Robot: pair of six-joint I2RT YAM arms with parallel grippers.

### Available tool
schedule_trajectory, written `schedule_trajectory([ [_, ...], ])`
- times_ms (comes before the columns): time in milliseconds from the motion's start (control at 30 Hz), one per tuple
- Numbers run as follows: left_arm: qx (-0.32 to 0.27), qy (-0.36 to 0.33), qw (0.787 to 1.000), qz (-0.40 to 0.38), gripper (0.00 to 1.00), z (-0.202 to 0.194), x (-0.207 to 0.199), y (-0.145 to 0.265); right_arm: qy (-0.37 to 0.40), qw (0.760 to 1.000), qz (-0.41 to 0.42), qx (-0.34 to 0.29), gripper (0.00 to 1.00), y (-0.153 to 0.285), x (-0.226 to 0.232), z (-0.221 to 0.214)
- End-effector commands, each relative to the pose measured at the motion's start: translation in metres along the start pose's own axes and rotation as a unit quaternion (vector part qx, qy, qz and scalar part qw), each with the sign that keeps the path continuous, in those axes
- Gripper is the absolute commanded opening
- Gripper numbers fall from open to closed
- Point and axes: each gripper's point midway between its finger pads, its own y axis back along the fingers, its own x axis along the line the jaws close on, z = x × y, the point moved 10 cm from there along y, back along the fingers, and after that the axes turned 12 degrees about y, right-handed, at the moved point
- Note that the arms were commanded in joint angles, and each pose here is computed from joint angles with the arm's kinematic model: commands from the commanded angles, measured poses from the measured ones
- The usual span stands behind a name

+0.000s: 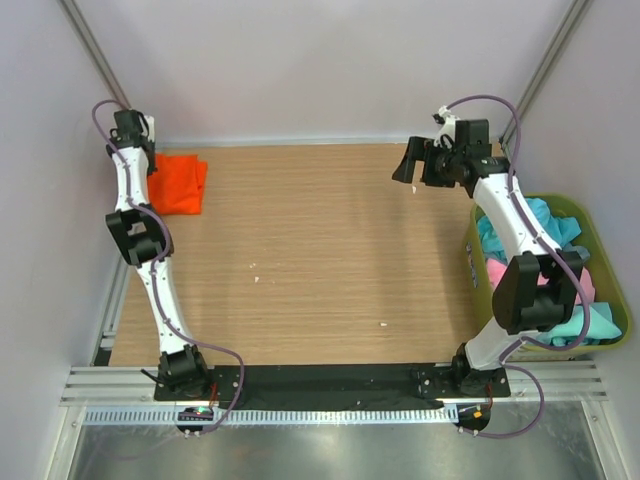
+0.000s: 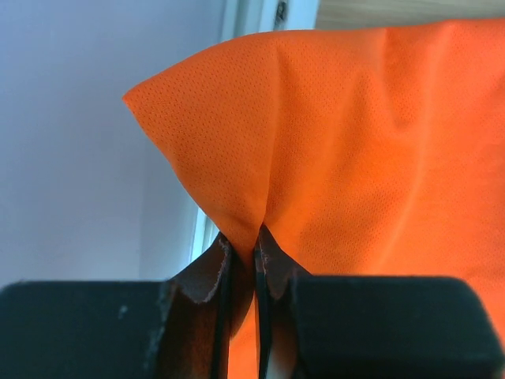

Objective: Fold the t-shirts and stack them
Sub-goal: Neatly place the folded tshirt to the corner

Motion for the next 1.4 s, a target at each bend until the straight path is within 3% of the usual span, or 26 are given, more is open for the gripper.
schedule_trajectory([
  [0,-0.060,0.000,0.998,0.034,0.00,0.019,0.007,-0.006,0.010,0.999,-0.016,-0.027,1.00,0.021,0.000,0.005],
  [100,-0.081,0.003,0.995,0.050,0.19,0.025,0.003,-0.010,0.005,0.999,-0.020,-0.026,1.00,0.023,-0.002,0.002],
  [133,-0.085,0.006,0.995,0.058,0.46,0.025,0.000,-0.011,0.002,0.999,-0.022,-0.026,1.00,0.024,-0.004,0.001],
  [167,-0.092,0.007,0.992,0.086,0.54,0.027,0.001,-0.011,0.000,0.999,-0.024,-0.027,1.00,0.025,-0.006,0.000],
  [333,-0.161,0.043,0.985,0.055,0.67,0.057,-0.025,0.037,0.007,0.999,-0.030,-0.041,1.00,0.033,-0.007,0.004],
  [433,-0.217,0.072,0.973,0.014,0.72,0.081,-0.046,0.111,0.024,0.997,-0.043,-0.054,1.00,0.042,-0.008,0.004],
  [467,-0.257,0.077,0.963,0.000,0.73,0.093,-0.047,0.158,0.030,0.997,-0.049,-0.053,1.00,0.043,-0.009,0.003],
  [500,-0.250,0.052,0.967,-0.028,0.75,0.082,-0.071,0.170,0.033,0.997,-0.053,-0.055,1.00,0.047,-0.008,0.003],
  [533,-0.262,0.041,0.963,-0.047,0.99,0.082,-0.079,0.190,0.038,0.996,-0.056,-0.056,1.00,0.049,-0.008,0.003],
  [567,-0.288,0.037,0.954,-0.071,1.00,0.083,-0.080,0.232,0.041,0.996,-0.060,-0.056,1.00,0.050,-0.008,0.003],
  [667,-0.249,0.000,0.949,-0.194,0.99,0.049,-0.122,0.273,0.030,0.993,-0.104,-0.052,1.00,0.063,-0.017,0.002],
  [700,-0.249,0.020,0.940,-0.230,1.00,0.041,-0.126,0.301,0.019,0.992,-0.117,-0.042,1.00,0.068,-0.017,0.000],
  [733,-0.213,0.022,0.928,-0.304,1.00,0.024,-0.137,0.307,0.009,0.991,-0.128,-0.041,1.00,0.072,-0.016,0.000],
  [800,-0.180,0.050,0.911,-0.369,1.00,0.006,-0.140,0.328,-0.012,0.988,-0.153,-0.028,1.00,0.080,-0.014,-0.003],
  [867,-0.100,0.098,0.894,-0.425,1.00,-0.020,-0.152,0.325,-0.019,0.985,-0.167,-0.028,1.00,0.089,-0.011,-0.001],
  [933,-0.083,0.109,0.885,-0.444,0.99,-0.033,-0.150,0.334,-0.025,0.982,-0.185,-0.010,1.00,0.095,-0.011,-0.005],
  [1067,-0.060,0.048,0.885,-0.459,1.00,-0.063,-0.150,0.335,-0.025,0.984,-0.176,-0.012,1.00,0.103,-0.004,-0.006],
  [1367,-0.046,-0.001,0.898,-0.437,1.00,-0.085,-0.136,0.339,-0.046,0.991,-0.120,-0.036,1.00,0.118,0.016,-0.001],
])
